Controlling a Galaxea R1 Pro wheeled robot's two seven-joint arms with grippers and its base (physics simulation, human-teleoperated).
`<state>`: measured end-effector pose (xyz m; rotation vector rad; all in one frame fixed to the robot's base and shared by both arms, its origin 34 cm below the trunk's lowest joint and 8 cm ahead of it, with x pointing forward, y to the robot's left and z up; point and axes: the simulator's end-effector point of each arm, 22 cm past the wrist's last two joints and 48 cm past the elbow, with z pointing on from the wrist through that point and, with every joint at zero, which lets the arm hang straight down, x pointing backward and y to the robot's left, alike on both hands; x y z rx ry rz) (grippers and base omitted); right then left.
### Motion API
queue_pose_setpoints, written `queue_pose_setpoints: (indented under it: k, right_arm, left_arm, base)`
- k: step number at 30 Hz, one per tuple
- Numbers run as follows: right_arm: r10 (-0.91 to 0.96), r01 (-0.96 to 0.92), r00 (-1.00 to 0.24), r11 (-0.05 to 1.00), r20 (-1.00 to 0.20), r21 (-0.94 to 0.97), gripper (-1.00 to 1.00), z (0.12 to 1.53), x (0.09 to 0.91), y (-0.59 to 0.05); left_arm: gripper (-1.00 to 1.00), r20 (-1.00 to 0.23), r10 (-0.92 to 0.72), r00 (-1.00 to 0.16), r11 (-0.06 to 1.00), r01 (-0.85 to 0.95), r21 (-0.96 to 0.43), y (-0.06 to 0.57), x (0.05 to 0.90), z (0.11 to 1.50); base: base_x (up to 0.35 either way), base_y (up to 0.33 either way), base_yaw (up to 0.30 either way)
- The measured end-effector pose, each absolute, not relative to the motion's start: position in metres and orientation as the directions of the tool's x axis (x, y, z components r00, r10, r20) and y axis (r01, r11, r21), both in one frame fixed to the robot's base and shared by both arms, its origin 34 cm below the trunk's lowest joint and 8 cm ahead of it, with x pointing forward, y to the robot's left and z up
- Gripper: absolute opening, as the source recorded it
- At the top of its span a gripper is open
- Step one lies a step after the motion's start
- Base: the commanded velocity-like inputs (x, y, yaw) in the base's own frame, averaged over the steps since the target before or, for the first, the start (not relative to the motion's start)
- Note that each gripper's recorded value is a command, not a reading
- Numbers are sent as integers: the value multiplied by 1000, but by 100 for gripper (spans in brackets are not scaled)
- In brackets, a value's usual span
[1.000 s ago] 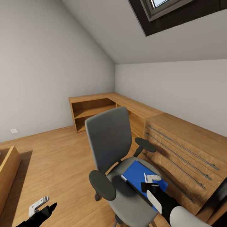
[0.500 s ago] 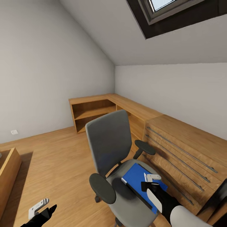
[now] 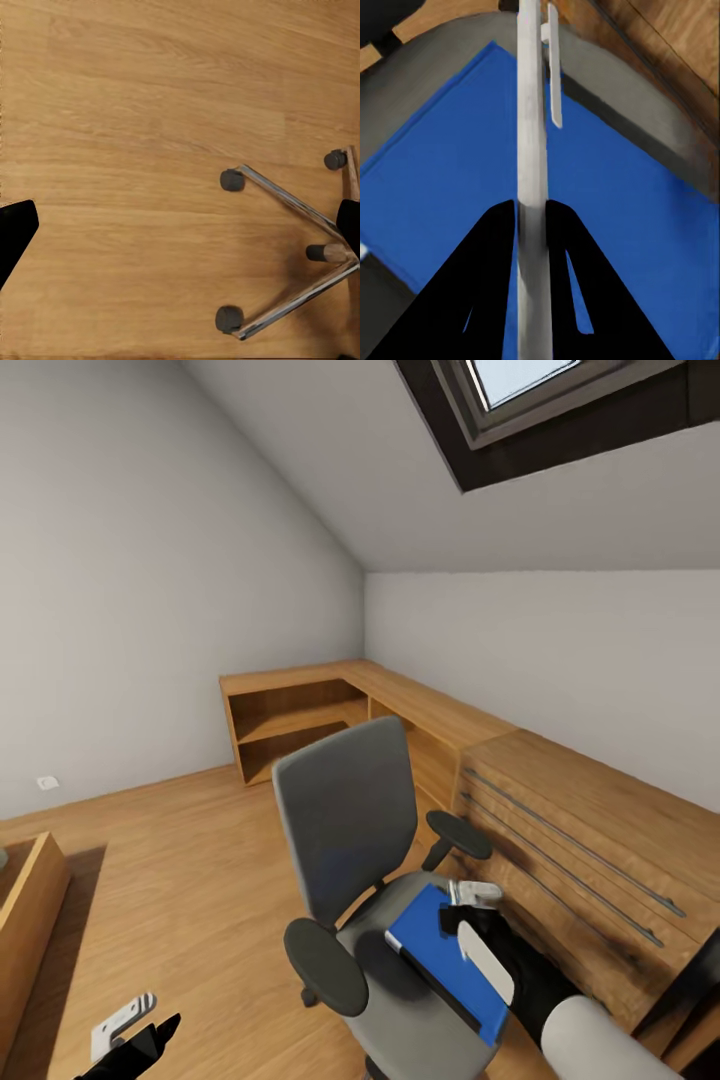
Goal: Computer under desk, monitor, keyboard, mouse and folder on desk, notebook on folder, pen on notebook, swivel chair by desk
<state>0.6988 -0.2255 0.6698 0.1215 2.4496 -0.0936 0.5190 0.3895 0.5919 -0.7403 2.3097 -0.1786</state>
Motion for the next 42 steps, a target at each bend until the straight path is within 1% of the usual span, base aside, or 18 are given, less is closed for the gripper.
queue_pose_setpoints:
  k: [4,9,19,24,32,42]
  right_arm:
    - [105,182,-736,982,-668,-47,-100,702,709,-240]
    - [138,255,-674,965,-726,-54,-100,750,720,-262]
    - [120,228,-596,973,-794,-24,-100,816,714,-267]
    - [122,218,-579,976,-806,-9,-100,835,709,-273]
    - [142,226,-587,974,-797,7,-100,847,706,-288]
    - [142,238,-594,971,-792,-4,-100,858,704,-303]
  left_arm:
    - [100,-588,-554,-589,828,-464,-315,389,516,592]
    - [100,-623,-541,-565,833,-461,-305,394,519,601]
    - [100,-616,-537,-577,837,-458,-299,389,513,608]
    - [100,-614,-536,-580,837,-459,-297,388,513,615]
    - [100,-607,-539,-584,835,-467,-292,387,506,619]
    - [100,-662,-500,-558,851,-461,-254,389,498,623]
  base:
    - [0,0,-28]
    - [0,0,-179]
    - [0,0,-247]
    - [0,0,-254]
    - [0,0,-240]
    - [0,0,-230]
